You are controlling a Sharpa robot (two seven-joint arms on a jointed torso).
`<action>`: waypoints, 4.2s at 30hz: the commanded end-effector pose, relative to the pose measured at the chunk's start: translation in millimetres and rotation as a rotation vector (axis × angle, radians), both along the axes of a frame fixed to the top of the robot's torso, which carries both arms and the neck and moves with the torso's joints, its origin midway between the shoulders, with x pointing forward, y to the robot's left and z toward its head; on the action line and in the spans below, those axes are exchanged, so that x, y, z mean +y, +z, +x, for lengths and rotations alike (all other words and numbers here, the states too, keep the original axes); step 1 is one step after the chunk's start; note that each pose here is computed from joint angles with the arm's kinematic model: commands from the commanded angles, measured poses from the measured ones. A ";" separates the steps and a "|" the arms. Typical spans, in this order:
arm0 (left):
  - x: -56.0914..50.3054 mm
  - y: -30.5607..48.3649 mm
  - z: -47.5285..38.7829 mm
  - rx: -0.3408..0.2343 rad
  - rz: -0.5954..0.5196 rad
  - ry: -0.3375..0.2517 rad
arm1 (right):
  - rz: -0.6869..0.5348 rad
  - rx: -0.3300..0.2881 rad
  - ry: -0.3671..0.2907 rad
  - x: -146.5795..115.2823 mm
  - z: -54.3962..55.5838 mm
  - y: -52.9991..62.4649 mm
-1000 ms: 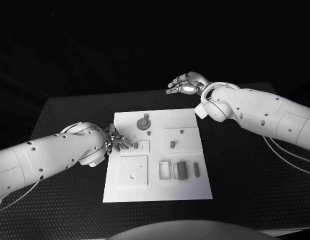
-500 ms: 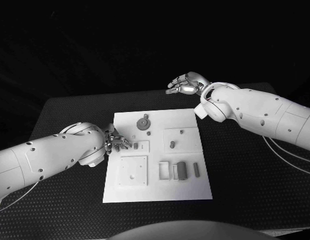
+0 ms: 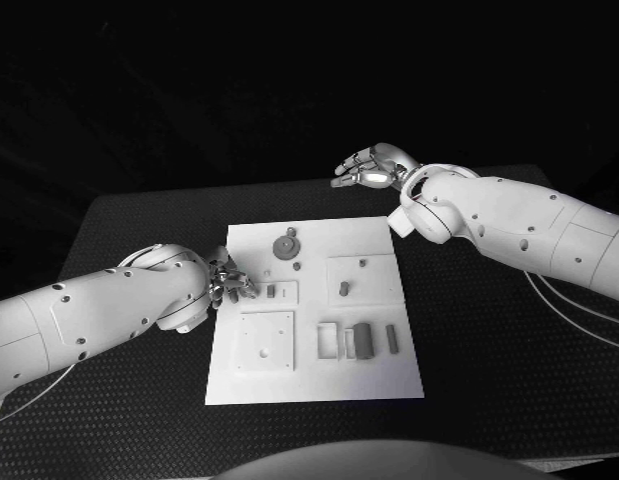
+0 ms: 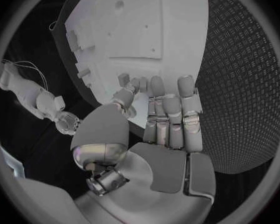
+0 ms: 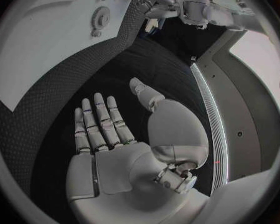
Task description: Assemble the parts on the task board
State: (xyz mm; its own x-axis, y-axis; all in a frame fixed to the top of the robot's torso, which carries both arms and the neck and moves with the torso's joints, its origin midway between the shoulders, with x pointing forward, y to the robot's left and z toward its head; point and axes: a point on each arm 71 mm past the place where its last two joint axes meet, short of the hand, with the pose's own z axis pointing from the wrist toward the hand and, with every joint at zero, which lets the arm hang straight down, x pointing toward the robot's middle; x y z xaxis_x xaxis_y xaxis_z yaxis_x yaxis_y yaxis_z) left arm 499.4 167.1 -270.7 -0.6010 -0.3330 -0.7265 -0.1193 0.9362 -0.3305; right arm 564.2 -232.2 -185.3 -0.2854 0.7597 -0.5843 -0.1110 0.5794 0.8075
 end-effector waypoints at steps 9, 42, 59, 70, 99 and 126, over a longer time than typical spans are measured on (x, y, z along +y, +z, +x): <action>-2.6 -1.9 -1.8 0.013 -0.006 -0.014 | 0.002 -0.002 0.015 1.4 -0.4 0.2; -2.9 2.6 -2.4 -0.009 -0.024 -0.008 | 0.002 -0.001 0.015 1.5 -0.7 -0.5; 8.1 39.0 12.0 -0.133 -0.256 0.119 | 0.001 0.000 0.013 0.5 -0.5 -1.2; -15.3 71.7 34.1 -0.472 -0.419 -0.097 | -0.001 -0.001 0.001 -2.0 2.2 -2.3; -84.9 33.8 19.1 -0.613 -0.023 -0.732 | 0.012 0.002 -0.002 2.6 8.3 -4.9; -90.2 16.7 28.1 -0.579 0.020 -0.715 | 0.017 0.000 0.011 10.2 7.3 -4.1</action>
State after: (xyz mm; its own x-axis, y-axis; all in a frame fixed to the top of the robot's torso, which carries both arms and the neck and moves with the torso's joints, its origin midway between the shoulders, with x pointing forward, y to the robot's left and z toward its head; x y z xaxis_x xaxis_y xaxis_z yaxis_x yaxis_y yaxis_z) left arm 528.1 78.9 -254.1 -0.1966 -0.0180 -0.9803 0.6589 0.7380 -0.1457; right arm 572.0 -224.6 -189.9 -0.2820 0.7695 -0.5731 -0.1037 0.5693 0.8155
